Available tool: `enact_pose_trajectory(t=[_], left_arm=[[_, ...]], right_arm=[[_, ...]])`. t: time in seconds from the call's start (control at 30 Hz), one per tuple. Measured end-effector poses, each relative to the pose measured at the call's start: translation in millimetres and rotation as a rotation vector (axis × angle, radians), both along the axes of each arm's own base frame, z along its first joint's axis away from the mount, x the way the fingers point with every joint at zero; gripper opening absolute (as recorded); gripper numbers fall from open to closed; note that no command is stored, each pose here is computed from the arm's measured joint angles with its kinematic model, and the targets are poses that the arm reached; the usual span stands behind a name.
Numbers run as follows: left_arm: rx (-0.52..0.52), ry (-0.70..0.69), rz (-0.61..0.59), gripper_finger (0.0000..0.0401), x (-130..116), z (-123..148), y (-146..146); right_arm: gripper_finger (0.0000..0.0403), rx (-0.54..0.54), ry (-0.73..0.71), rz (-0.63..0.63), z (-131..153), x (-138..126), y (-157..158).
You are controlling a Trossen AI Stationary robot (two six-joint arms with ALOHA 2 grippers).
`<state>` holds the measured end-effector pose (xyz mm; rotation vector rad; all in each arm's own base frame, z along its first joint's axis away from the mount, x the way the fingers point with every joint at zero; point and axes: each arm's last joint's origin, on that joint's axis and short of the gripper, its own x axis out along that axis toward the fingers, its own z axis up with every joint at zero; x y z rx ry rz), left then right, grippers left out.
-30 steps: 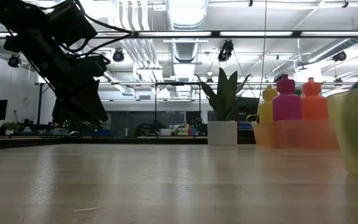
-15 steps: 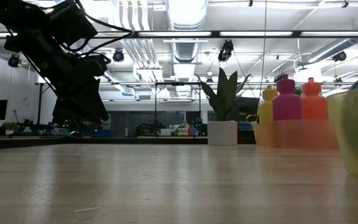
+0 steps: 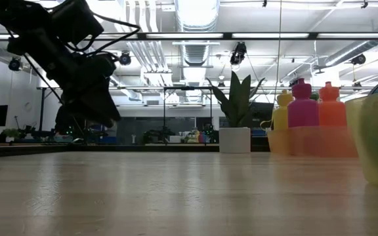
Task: Pick & Place Food Item
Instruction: Return to Home Position
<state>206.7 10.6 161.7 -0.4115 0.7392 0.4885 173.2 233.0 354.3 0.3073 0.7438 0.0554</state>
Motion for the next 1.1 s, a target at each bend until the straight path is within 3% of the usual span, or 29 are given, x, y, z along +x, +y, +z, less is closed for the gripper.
enact_pose_trajectory(t=[0.17,0.43,0.7,0.87,1.0,1.1], left_arm=[[0.000,-0.038,-0.001,0.0263,3,3,0],[-0.008,-0.111,-0.016,0.0263,8,8,0],[0.006,-0.366,-0.050,0.0263,21,30,-1],[0.145,-0.516,-0.206,0.0263,25,69,-2],[0.343,-0.610,-0.393,0.0263,25,112,-4],[0.466,-0.651,-0.432,0.0263,24,143,-3]], right_arm=[[0.0338,-0.035,-0.236,-0.099,44,-23,-44],[0.0338,0.067,-0.374,-0.137,83,-57,-97],[0.0338,-0.076,-0.482,-0.151,93,-62,-109],[0.0338,-0.148,-0.595,-0.131,105,-56,-101],[0.0338,-0.239,-0.679,-0.119,111,-50,-99],[0.0338,-0.296,-0.716,-0.138,107,-40,-100]])
